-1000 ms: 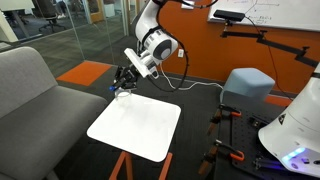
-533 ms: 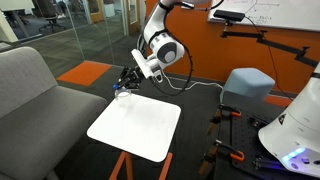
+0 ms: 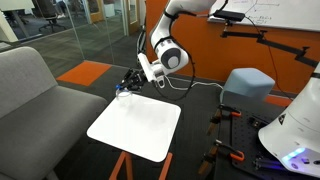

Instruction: Put the marker into the glass.

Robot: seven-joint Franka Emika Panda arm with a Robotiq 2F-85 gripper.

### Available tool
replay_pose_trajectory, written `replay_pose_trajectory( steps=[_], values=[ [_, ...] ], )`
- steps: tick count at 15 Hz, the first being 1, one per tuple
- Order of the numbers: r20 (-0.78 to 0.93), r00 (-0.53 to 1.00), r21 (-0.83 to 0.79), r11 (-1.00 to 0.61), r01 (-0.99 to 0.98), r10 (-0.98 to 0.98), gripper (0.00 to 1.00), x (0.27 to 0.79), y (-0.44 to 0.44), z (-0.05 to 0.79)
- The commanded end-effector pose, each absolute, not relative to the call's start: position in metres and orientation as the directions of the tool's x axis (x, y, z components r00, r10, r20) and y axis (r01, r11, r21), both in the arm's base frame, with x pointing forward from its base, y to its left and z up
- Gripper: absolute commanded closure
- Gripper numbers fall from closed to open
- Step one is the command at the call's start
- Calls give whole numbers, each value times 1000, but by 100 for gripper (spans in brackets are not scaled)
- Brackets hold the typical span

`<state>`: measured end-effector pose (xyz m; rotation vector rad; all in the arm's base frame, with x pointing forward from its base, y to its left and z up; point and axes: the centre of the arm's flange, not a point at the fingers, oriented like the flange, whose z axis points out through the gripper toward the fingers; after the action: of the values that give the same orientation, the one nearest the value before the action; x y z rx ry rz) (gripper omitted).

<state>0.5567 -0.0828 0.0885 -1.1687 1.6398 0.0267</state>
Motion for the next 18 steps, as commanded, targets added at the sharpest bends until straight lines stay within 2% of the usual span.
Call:
replay_pose_trajectory(
  steps=[1,6,7,8,15,16,18],
  values=[
    [-751,91,-539,527,-657,-654,95,551,-80,84],
    [-743,97,-542,510,-668,-662,95,549,-76,82],
    [-743,89,-536,510,-673,-663,56,549,-75,82],
    [-738,89,-538,504,-676,-668,55,549,-73,83],
    [-685,115,-582,445,-681,-720,4,549,-61,101],
    [-673,116,-588,434,-683,-731,0,549,-59,106],
    [-635,102,-598,404,-693,-766,0,549,-54,118]
  ],
)
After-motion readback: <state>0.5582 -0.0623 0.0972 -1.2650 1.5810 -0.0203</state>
